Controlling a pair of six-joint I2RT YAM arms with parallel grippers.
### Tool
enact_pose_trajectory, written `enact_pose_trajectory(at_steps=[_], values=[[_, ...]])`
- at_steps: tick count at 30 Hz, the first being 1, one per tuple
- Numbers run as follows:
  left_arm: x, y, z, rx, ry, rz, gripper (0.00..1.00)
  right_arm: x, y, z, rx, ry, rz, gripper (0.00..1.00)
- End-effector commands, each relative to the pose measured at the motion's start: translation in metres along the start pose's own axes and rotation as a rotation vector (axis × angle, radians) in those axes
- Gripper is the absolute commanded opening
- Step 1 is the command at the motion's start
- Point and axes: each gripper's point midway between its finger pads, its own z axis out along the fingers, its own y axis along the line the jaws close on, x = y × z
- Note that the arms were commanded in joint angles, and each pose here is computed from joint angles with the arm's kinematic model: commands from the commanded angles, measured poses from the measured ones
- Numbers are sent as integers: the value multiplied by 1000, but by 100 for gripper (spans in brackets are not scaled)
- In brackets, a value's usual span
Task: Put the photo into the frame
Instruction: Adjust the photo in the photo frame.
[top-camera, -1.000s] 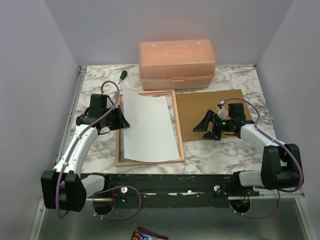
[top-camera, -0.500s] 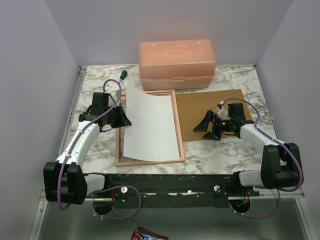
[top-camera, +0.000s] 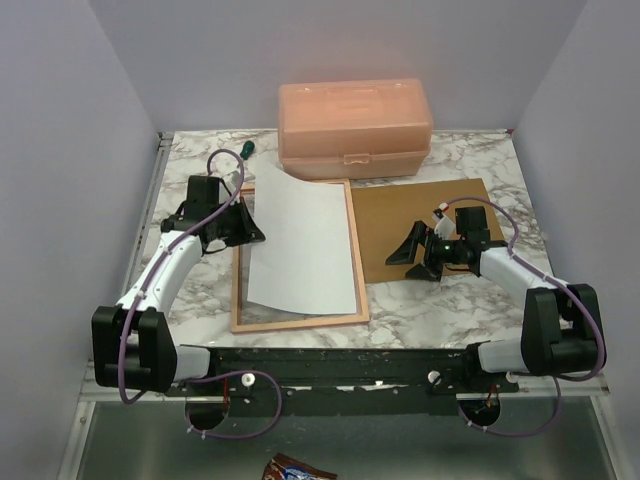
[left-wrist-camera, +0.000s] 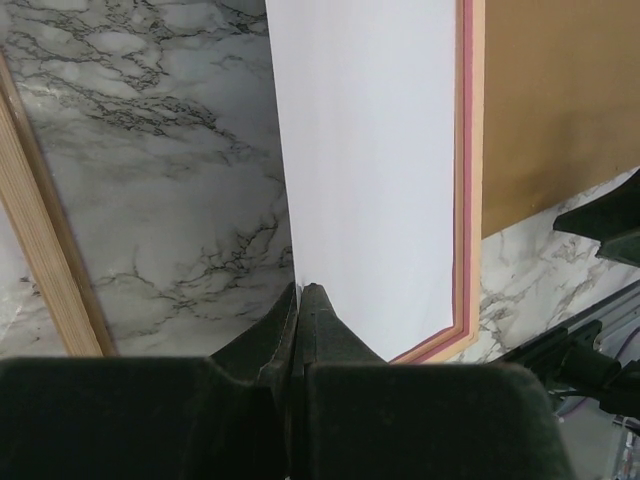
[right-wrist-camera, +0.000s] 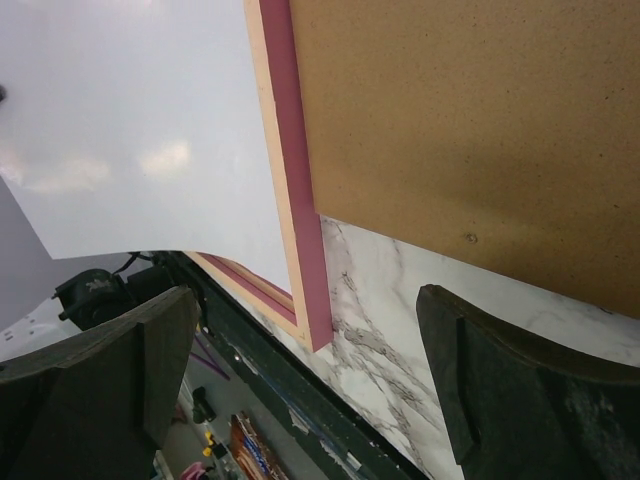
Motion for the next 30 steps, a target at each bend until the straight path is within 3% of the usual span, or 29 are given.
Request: enact_pose_trajectory(at_steps=[1, 11, 18, 22, 30], values=[[-15, -3, 3, 13, -36, -9, 0, 2, 0, 1, 0, 20, -5, 100], [-3, -6, 8, 72, -48, -66, 0, 2, 0, 3, -4, 22, 0, 100], [4, -5, 8, 82, -56, -91, 7, 6, 1, 4, -6, 28, 1, 100], [5, -2, 6, 62, -64, -86, 17, 9, 3, 8, -10, 35, 4, 100], [8, 8, 4, 1, -59, -74, 51, 14, 3, 14, -2, 46, -1, 100]])
